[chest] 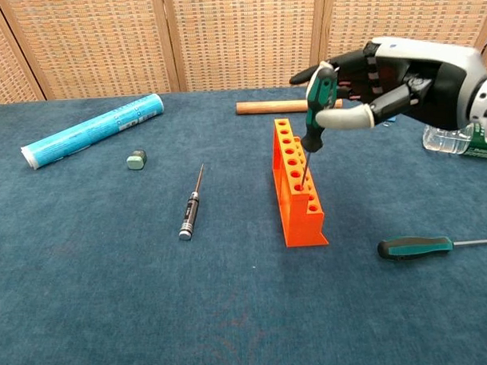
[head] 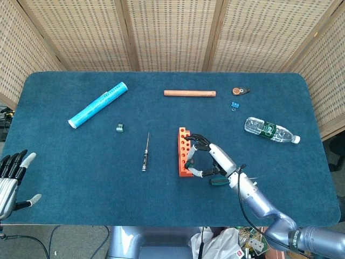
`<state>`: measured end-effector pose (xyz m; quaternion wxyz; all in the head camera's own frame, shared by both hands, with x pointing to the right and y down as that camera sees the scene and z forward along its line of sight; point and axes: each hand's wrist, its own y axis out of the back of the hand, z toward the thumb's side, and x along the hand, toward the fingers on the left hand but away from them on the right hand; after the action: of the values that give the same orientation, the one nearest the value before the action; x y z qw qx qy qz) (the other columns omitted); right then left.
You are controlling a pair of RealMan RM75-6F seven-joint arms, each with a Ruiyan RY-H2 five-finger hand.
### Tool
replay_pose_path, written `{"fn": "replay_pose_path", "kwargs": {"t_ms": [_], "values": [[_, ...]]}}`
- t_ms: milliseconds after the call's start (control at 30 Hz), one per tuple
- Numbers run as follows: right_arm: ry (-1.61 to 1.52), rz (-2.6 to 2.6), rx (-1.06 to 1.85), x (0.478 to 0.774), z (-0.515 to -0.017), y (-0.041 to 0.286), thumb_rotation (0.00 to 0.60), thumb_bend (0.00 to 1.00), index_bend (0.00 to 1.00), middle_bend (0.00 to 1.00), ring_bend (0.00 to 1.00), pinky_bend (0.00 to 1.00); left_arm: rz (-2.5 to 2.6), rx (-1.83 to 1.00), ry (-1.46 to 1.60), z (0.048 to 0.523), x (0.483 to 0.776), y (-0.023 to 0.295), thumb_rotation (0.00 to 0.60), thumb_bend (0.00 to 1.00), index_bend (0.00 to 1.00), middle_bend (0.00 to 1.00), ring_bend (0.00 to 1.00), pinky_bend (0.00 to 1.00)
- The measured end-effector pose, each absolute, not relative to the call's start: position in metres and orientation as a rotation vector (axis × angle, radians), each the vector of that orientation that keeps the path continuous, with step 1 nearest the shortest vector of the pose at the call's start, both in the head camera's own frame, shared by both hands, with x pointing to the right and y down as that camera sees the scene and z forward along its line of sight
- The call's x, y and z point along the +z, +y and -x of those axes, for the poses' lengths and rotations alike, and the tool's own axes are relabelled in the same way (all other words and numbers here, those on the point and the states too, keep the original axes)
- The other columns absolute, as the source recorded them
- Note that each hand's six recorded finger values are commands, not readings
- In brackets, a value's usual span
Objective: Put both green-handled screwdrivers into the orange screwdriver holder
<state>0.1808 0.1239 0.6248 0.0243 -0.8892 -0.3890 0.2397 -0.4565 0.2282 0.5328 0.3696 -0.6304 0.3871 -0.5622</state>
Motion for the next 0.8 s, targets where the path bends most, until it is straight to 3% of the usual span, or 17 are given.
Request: {"fn": "replay_pose_path", "kwargs": {"t_ms": [400, 800], "values": [[-1.089, 2.699, 0.880, 0.651, -0.168, 0.135, 0.600, 0.45, 0.63, 0.13, 0.00, 0.00, 1.619, -1.449, 0.993, 0.457, 0.534, 0.227, 0.600, 0.00, 0.00, 0.00, 0.00, 0.00], [-1.073, 2.695, 0.941, 0.656, -0.164, 0.134, 0.600, 0.44, 0.61, 0.14, 0.00, 0.00, 1.621, -1.455, 0.992, 0.458, 0.535, 0.227, 0.600, 0.00, 0.00, 0.00, 0.00, 0.00]]}}
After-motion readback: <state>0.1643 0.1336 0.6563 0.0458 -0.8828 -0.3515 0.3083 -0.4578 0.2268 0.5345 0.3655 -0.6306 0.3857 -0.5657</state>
